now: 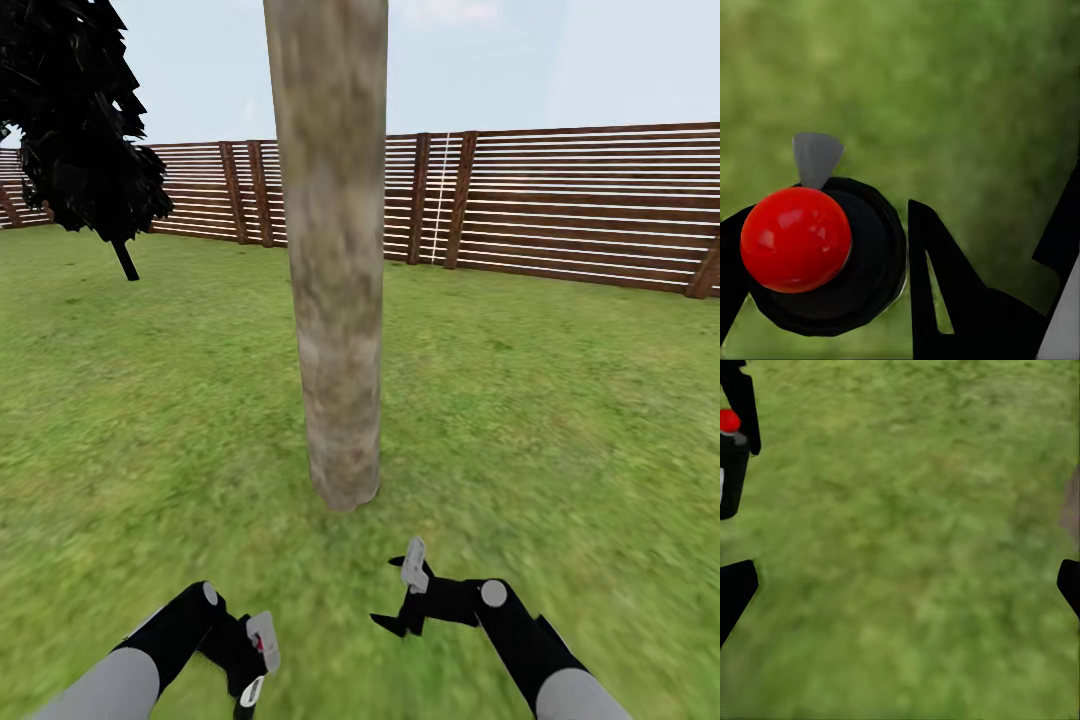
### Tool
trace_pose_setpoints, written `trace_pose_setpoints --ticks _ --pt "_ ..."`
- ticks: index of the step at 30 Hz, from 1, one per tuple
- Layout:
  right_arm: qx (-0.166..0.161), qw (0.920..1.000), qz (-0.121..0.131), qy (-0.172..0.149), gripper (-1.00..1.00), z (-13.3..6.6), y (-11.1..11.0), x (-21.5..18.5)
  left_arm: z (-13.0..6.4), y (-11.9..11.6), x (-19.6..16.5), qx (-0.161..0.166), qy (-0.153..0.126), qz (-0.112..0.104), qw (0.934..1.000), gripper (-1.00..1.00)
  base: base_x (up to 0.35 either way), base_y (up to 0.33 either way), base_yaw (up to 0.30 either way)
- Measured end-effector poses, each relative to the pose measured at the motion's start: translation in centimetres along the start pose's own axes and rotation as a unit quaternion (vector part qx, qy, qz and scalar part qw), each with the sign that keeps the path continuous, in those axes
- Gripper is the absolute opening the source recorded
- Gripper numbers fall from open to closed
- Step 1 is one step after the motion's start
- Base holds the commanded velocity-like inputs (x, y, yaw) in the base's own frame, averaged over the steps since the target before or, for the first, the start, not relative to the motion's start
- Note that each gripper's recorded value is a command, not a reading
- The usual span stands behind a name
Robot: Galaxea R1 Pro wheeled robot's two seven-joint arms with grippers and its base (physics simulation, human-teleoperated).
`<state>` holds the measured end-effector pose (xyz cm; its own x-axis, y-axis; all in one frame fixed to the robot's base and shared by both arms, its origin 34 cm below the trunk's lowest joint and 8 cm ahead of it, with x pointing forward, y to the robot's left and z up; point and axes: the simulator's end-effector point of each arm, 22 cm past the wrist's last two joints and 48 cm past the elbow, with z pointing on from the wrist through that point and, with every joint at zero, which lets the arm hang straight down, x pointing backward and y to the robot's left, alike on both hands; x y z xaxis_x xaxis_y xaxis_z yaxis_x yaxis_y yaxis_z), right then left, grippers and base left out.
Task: In the garden, pick up the pesticide atomizer on the floor and spray pesticide onto both trees until each tree trunk is fully covered.
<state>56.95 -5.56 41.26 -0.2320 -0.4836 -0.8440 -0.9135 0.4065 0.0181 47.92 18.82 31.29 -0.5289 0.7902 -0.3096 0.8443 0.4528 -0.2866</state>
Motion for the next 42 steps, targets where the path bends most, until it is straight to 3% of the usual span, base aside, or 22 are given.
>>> trace_pose_setpoints --ticks 3,7,8,18,28,33,38,42 --pt "-0.023 0.9997 0.002 0.005 1.00 -0.1 0.0 -0.8 -0.7 1.0 -1.1 -0.009 -0.005 0.004 0.9999 -1.00 0.000 0.000 0.000" --pt "-0.023 0.9997 -0.003 0.004 1.00 -0.2 -1.1 -1.9 -1.9 2.5 -3.9 -0.022 -0.020 0.015 0.9994 -1.00 0.000 0.000 0.000" --pt "-0.022 0.9997 -0.004 0.004 -1.00 -0.2 -1.3 -2.1 -2.2 2.8 -4.6 -0.025 -0.024 0.018 0.9993 -1.00 0.000 0.000 0.000" --pt "-0.020 0.9997 -0.010 0.002 -1.00 -0.3 -1.9 -2.7 -2.5 3.1 -5.8 -0.027 -0.034 0.032 0.9985 -1.00 0.000 0.000 0.000" --pt "-0.026 0.9996 -0.007 0.008 -1.00 -0.7 -2.6 -4.0 -2.0 1.8 -9.1 -0.022 -0.078 0.092 0.9925 -1.00 0.000 0.000 0.000" --pt "-0.028 0.9995 0.004 0.011 -1.00 -0.3 -2.2 -4.3 -1.3 0.1 -12.0 -0.011 -0.093 0.105 0.9900 -1.00 0.000 0.000 0.000" --pt "-0.032 0.9994 0.006 0.006 -1.00 0.3 -1.8 -5.1 -2.1 0.2 -14.8 -0.022 -0.108 0.119 0.9868 -1.00 0.000 0.000 0.000" --pt "-0.036 0.9993 0.007 0.001 -1.00 0.7 -1.4 -5.6 -2.4 0.5 -15.5 -0.033 -0.088 0.112 0.9893 -1.00 0.000 0.000 0.000"
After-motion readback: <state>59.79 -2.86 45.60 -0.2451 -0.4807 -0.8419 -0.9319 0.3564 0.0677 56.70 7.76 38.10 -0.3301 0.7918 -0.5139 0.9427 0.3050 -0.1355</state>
